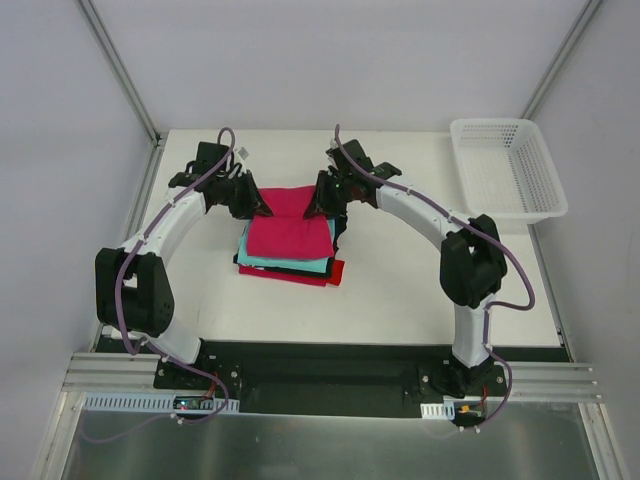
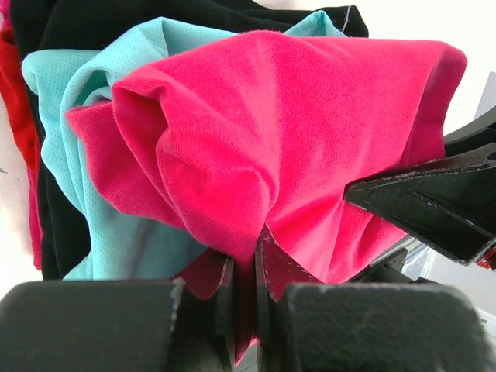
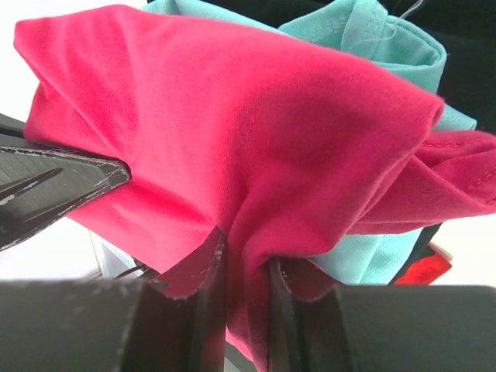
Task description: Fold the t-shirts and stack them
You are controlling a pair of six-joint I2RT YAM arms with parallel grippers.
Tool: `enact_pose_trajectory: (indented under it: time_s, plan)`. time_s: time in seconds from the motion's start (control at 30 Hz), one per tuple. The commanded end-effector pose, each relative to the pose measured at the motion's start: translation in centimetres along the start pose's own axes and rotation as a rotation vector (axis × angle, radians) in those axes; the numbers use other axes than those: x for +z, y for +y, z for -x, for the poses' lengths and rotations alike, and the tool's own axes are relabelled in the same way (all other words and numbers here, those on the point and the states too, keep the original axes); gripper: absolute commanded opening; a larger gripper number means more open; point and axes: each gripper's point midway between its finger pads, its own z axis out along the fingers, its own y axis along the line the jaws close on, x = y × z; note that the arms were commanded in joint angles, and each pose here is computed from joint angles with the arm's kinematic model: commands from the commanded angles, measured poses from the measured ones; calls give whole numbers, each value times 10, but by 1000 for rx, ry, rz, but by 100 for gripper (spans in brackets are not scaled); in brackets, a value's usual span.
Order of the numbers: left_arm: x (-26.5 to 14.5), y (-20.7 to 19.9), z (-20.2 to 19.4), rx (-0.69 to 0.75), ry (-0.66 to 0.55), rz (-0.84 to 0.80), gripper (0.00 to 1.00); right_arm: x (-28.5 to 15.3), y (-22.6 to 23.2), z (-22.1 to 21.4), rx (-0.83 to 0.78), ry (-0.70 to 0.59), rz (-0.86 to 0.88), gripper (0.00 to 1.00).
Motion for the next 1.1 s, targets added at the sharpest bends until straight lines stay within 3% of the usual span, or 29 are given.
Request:
enact_pose_trajectory:
  time_s: [0.0,0.4,0.97,1.03,1.07]
  plan:
    - [-12,-6,10,35,-53,-21,0,-2,12,3,-3,-20,38,1]
    - [-22,-12,36,34,-89,-46,0,-4,24,12,-13,-28,49,1]
    - [-8,5,23,5,-39,-13,0,7,9,-1,-7,8,21,1]
    - [-7,7,20,-1,-35,-9,17,9,8,-4,-8,17,20,8]
    - [-6,8,19,-4,-32,-8,36,9,7,-4,-5,22,16,15]
